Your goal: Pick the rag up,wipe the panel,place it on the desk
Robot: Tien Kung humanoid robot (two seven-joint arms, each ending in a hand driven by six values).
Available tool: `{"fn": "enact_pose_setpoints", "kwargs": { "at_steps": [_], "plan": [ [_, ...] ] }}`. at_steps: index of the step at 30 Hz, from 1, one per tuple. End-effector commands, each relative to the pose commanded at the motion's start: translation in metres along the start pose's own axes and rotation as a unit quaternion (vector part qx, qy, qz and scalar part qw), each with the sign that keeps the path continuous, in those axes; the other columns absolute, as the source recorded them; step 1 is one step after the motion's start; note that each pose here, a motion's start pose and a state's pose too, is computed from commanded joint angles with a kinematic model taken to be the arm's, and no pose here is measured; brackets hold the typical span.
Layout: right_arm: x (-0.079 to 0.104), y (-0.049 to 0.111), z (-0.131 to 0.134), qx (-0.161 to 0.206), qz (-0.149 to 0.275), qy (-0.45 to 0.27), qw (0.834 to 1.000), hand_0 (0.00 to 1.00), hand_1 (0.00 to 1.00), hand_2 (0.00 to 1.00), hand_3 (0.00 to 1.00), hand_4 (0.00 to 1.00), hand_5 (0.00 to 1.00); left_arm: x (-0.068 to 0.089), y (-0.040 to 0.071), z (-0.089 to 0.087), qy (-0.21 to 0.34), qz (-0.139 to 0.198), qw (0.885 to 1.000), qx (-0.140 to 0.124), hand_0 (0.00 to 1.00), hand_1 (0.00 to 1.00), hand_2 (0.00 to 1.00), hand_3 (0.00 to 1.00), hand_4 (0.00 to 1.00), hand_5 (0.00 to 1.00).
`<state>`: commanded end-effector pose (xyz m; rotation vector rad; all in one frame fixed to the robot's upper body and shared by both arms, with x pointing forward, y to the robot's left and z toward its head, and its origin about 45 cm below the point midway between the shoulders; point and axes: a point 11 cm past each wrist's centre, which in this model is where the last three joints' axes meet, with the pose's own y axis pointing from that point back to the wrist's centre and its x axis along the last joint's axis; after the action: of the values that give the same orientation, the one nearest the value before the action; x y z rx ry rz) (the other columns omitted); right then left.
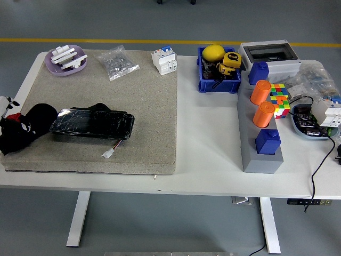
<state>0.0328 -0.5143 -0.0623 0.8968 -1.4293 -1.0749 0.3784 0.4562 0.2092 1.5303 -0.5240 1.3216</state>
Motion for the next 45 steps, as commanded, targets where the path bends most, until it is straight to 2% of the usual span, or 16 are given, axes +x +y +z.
{"fn": "enact_pose_setpoints", "kwargs": {
  "at_steps": [3, 4, 6, 9, 10, 14, 15, 16, 20, 25, 32, 39, 45],
  "plan": [
    [0.000, 0.000, -0.001, 0.001, 0.000, 0.000, 1.000, 0.734, 0.643, 0.690, 0.711, 0.998, 0.626, 0.004, 0.002, 0.002, 0.022, 0.004, 1.000, -0.021, 0.762, 0.834, 0.852, 0.815, 0.998, 0.294],
    [0.000, 0.000, -0.001, 0.001, 0.000, 0.000, 1.000, 0.734, 0.643, 0.691, 0.709, 0.998, 0.624, 0.005, 0.003, 0.003, 0.028, 0.005, 0.999, -0.027, 0.707, 0.788, 0.804, 0.719, 0.909, 0.161],
    [-0.001, 0.000, -0.001, 0.001, 0.000, 0.000, 1.000, 0.734, 0.643, 0.691, 0.709, 0.998, 0.624, 0.007, 0.003, 0.005, 0.061, 0.006, 0.997, -0.049, 0.707, 0.788, 0.804, 0.719, 0.909, 0.161],
    [-0.001, 0.000, -0.001, 0.001, 0.000, 0.000, 1.000, 0.734, 0.643, 0.691, 0.709, 0.998, 0.624, 0.007, 0.002, 0.002, 0.120, -0.004, 0.990, -0.068, 0.707, 0.788, 0.804, 0.719, 0.909, 0.161],
    [-0.001, 0.000, -0.001, 0.001, 0.000, 0.000, 1.000, 0.735, 0.643, 0.690, 0.708, 0.998, 0.623, 0.008, 0.002, 0.001, 0.137, -0.004, 0.988, -0.073, 0.671, 0.766, 0.781, 0.636, 0.828, 0.162],
    [0.000, 0.000, -0.001, 0.001, 0.001, -0.001, 1.000, 0.735, 0.643, 0.690, 0.708, 0.998, 0.623, 0.009, 0.003, -0.001, 0.192, -0.003, 0.977, -0.089, 0.671, 0.766, 0.781, 0.636, 0.828, 0.162],
    [0.000, 0.000, 0.000, 0.000, 0.001, -0.001, 1.000, 0.735, 0.643, 0.690, 0.708, 0.998, 0.623, 0.009, 0.003, -0.001, 0.207, -0.004, 0.974, -0.095, 0.671, 0.766, 0.781, 0.636, 0.828, 0.162],
    [0.000, 0.000, 0.001, -0.001, 0.001, 0.000, 1.000, 0.735, 0.646, 0.691, 0.707, 0.998, 0.623, 0.009, 0.004, 0.000, 0.229, -0.003, 0.968, -0.103, 0.672, 0.761, 0.773, 0.640, 0.842, 0.205],
    [-0.001, -0.001, 0.003, -0.003, 0.000, 0.000, 1.000, 0.735, 0.646, 0.691, 0.707, 0.998, 0.623, 0.013, 0.006, 0.004, 0.282, 0.003, 0.951, -0.125, 0.672, 0.761, 0.773, 0.640, 0.842, 0.205],
    [-0.002, -0.001, 0.003, -0.004, -0.001, 0.000, 1.000, 0.737, 0.646, 0.691, 0.707, 0.998, 0.623, 0.012, 0.007, 0.010, 0.336, -0.004, 0.932, -0.138, 0.675, 0.760, 0.768, 0.639, 0.857, 0.237],
    [-0.005, -0.002, 0.005, -0.004, -0.003, -0.002, 1.000, 0.735, 0.646, 0.691, 0.707, 0.998, 0.624, -0.001, 0.006, 0.025, 0.441, -0.024, 0.883, -0.157, 0.676, 0.756, 0.765, 0.636, 0.864, 0.243],
    [-0.005, -0.002, 0.009, -0.005, -0.004, -0.004, 1.000, 0.738, 0.646, 0.690, 0.706, 0.998, 0.624, -0.010, 0.012, 0.046, 0.465, -0.037, 0.867, -0.173, 0.677, 0.758, 0.765, 0.639, 0.868, 0.249],
    [-0.006, -0.002, 0.010, -0.007, -0.005, -0.003, 1.000, 0.739, 0.646, 0.691, 0.706, 0.998, 0.624, -0.012, 0.017, 0.053, 0.490, -0.036, 0.851, -0.188, 0.678, 0.757, 0.765, 0.637, 0.873, 0.255]
  ]
}}
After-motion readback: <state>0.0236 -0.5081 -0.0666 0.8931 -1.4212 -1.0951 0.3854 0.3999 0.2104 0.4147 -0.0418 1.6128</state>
